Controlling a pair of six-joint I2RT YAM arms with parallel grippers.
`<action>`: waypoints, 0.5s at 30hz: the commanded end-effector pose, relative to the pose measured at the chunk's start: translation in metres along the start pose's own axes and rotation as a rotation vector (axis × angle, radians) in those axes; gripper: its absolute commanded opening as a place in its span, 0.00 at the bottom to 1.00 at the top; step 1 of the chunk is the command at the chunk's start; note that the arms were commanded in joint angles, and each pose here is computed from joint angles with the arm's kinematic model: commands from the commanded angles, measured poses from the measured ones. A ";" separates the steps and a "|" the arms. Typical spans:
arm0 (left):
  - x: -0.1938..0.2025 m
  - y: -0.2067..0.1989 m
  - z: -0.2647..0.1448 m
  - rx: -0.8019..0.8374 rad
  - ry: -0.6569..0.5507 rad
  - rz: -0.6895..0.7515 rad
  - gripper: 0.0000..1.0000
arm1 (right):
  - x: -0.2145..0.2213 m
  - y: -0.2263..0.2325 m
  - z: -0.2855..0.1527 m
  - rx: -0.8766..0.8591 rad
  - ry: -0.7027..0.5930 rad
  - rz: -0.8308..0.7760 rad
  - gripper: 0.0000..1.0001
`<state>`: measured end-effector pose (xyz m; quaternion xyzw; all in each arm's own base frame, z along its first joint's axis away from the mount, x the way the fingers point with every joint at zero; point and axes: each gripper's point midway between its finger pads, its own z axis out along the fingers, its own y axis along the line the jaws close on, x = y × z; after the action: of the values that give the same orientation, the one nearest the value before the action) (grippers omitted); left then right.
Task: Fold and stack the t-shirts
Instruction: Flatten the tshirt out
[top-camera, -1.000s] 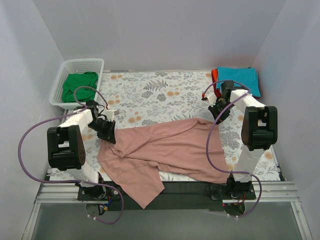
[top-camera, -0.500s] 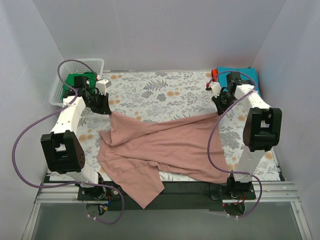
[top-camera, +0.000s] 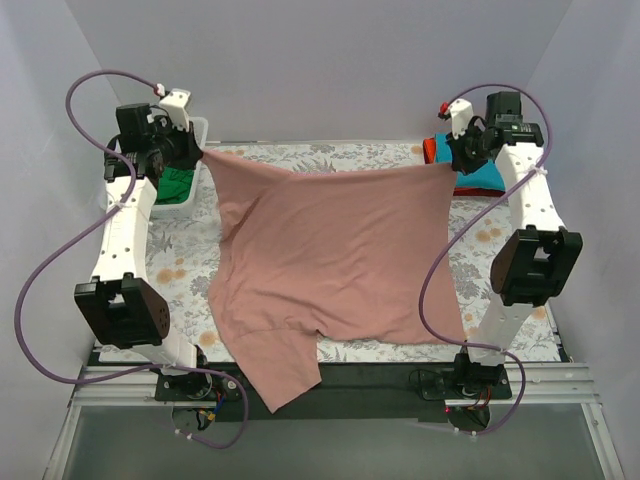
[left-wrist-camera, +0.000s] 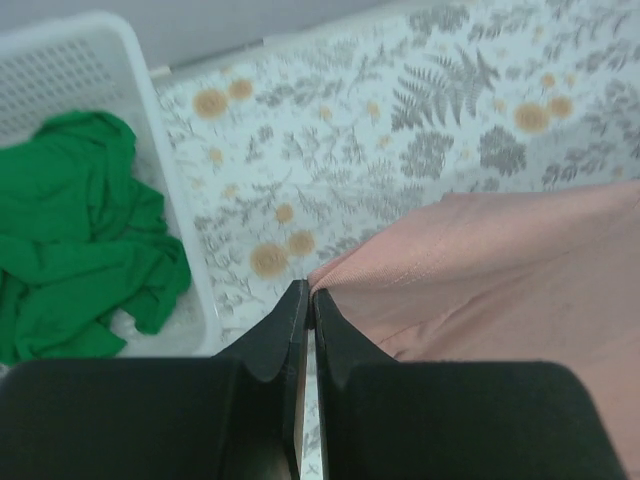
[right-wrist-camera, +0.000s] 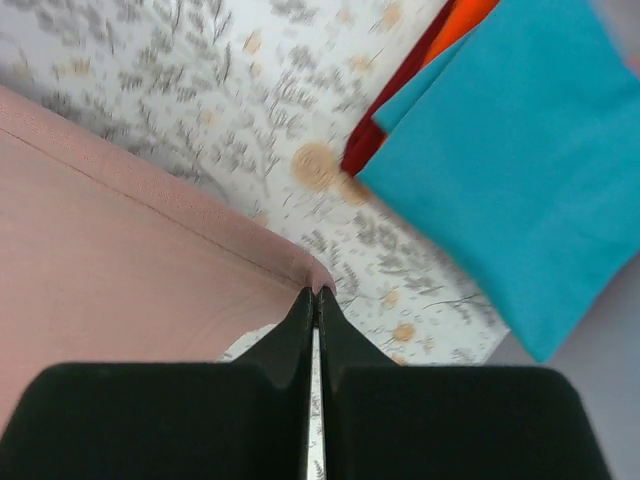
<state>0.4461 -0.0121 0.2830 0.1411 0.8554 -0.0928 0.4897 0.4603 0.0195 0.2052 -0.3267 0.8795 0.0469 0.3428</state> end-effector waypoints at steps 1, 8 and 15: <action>-0.091 0.007 -0.048 -0.082 -0.269 0.029 0.00 | -0.072 -0.021 -0.072 0.142 -0.218 -0.027 0.01; -0.171 -0.017 -0.152 -0.143 -0.576 0.066 0.00 | -0.134 -0.023 -0.181 0.317 -0.472 -0.053 0.01; -0.208 -0.053 -0.287 -0.252 -0.890 0.125 0.00 | -0.149 0.014 -0.325 0.556 -0.771 -0.093 0.01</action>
<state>0.3618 -0.0153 0.5269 0.1029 0.6573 -0.0486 0.7450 0.3940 0.0224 0.4701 -0.2639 0.7304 -0.0399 0.6287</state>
